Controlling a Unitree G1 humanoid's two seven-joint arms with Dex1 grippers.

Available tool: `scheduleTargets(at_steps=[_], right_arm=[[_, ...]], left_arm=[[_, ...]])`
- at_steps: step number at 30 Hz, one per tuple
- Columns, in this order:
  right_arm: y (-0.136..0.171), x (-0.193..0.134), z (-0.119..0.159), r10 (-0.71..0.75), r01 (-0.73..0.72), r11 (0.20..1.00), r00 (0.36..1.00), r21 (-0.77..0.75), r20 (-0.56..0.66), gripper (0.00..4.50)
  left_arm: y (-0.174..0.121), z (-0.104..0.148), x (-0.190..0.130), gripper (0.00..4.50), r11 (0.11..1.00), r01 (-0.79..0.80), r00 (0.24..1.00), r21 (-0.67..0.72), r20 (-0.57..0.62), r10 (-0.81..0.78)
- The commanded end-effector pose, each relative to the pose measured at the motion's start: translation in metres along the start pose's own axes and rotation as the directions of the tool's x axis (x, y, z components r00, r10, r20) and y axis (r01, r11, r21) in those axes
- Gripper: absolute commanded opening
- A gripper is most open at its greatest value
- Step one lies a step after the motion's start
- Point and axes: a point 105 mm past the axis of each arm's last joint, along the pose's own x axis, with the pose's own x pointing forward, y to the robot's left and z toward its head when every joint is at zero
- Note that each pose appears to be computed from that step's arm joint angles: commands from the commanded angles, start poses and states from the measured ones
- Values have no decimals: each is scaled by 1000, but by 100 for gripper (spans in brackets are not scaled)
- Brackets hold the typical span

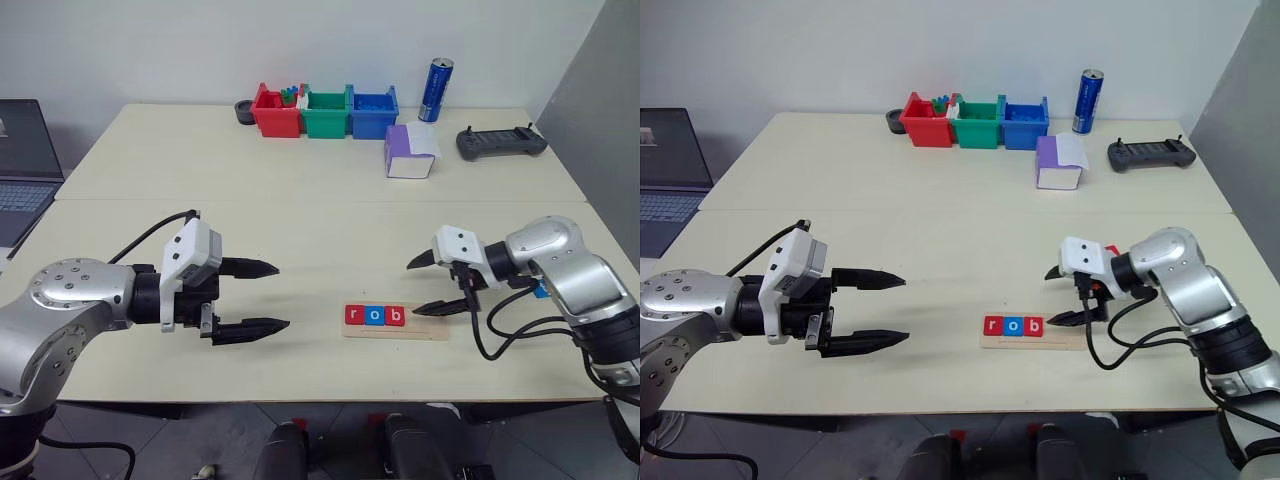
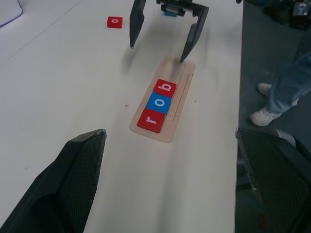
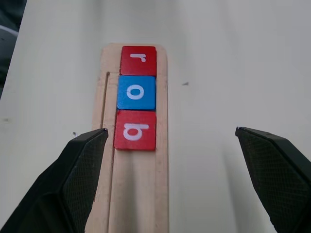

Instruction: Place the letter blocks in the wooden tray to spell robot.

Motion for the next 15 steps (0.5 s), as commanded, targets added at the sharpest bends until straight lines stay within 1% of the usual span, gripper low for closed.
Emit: scheduleTargets(at_steps=[1, 2, 3, 4, 11, 12, 15], right_arm=[[9, -7, -2, 9, -9, 1000, 1000, 26, 13, 363], [12, -7, -3, 14, -15, 999, 1000, 32, 16, 334], [14, -5, -4, 18, -18, 999, 1000, 36, 19, 292], [15, -5, -4, 17, -18, 999, 1000, 39, 20, 261], [14, 19, -12, -20, 19, 998, 1000, 56, 9, 13], [15, 21, -14, -20, 19, 998, 1000, 57, 6, 6], [19, 24, -17, -3, 3, 998, 1000, 56, -4, 6]], left_arm=[[0, 10, -4, 450, 999, -9, 1000, 50, 14, 9], [0, 10, -4, 450, 999, -8, 1000, 50, 14, 7], [0, 10, -4, 450, 999, -7, 1000, 50, 14, 6], [0, 10, -3, 450, 999, -6, 1000, 51, 14, 5], [1, 10, -3, 450, 998, 0, 1000, 55, 11, 0], [1, 10, -3, 450, 998, -1, 1000, 56, 10, 0], [0, 10, -4, 450, 998, -5, 1000, 55, 7, 5]])
